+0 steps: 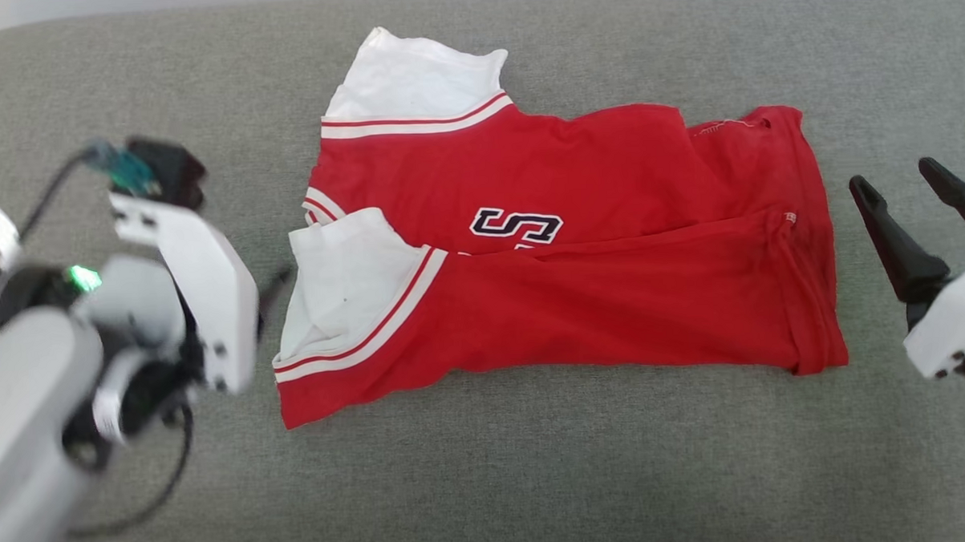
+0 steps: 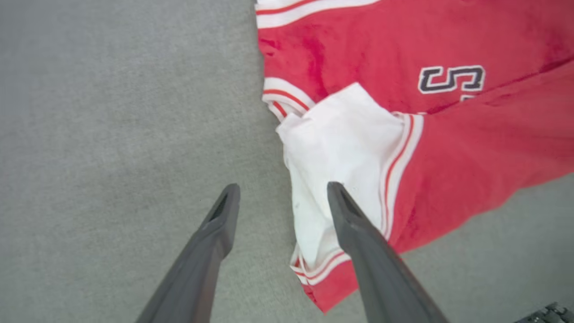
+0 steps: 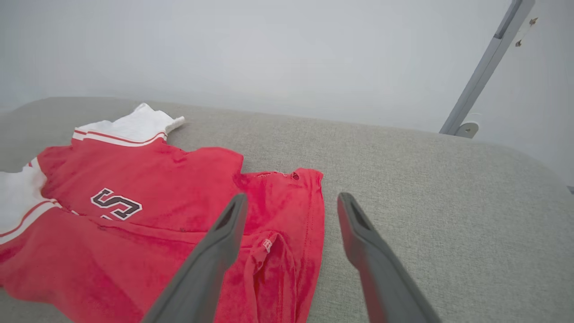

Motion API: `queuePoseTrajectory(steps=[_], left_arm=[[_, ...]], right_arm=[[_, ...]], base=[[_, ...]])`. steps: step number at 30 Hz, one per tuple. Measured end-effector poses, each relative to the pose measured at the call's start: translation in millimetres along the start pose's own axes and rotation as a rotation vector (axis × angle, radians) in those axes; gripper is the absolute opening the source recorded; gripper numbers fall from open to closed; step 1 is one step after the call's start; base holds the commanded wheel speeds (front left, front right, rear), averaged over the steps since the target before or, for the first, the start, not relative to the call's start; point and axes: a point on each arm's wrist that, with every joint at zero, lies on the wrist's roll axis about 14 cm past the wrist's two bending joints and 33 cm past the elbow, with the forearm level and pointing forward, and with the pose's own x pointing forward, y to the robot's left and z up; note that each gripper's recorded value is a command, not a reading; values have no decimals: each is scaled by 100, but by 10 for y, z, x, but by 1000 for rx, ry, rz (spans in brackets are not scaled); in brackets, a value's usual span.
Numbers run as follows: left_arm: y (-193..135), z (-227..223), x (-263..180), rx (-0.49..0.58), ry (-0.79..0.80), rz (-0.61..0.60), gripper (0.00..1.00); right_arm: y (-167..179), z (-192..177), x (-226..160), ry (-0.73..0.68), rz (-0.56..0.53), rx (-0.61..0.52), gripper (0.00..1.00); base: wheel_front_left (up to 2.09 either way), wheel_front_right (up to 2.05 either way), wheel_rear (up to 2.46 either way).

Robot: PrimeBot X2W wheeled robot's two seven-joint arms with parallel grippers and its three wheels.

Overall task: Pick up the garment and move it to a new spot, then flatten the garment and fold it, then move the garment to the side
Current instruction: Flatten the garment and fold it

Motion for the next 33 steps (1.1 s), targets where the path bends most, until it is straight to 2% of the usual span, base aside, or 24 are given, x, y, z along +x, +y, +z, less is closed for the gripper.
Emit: queuePoseTrajectory(steps=[6, 11, 16, 23, 28, 29, 30, 33], left_arm=[[-329, -353, -104, -31, 95, -46, 100], [-397, -556, -86, -67, 161, -35, 100], [-359, -759, 20, -103, 220, -7, 100], [-108, -942, 253, -157, 268, 64, 100], [-149, -1027, 397, -188, 296, 25, 100], [-152, -1025, 427, -187, 298, 18, 59], [-173, -1015, 455, -190, 296, 6, 0], [-159, -986, 521, -187, 285, -6, 0]], right_arm=[[-13, 37, -130, -71, -60, 32, 100], [-56, 6, -210, -83, -93, 55, 100], [-127, -139, -297, -50, -131, 84, 100], [-146, -360, -326, 23, -140, 118, 100], [-58, -673, -325, 159, -108, 145, 100], [-33, -751, -327, 198, -96, 141, 100], [-12, -827, -329, 234, -88, 148, 100], [33, -1029, -338, 335, -63, 154, 100]], base=[[0, 0, 0], [0, 0, 0], [0, 0, 0], [0, 0, 0], [0, 0, 0], [0, 0, 0], [0, 0, 0], [0, 0, 0]])
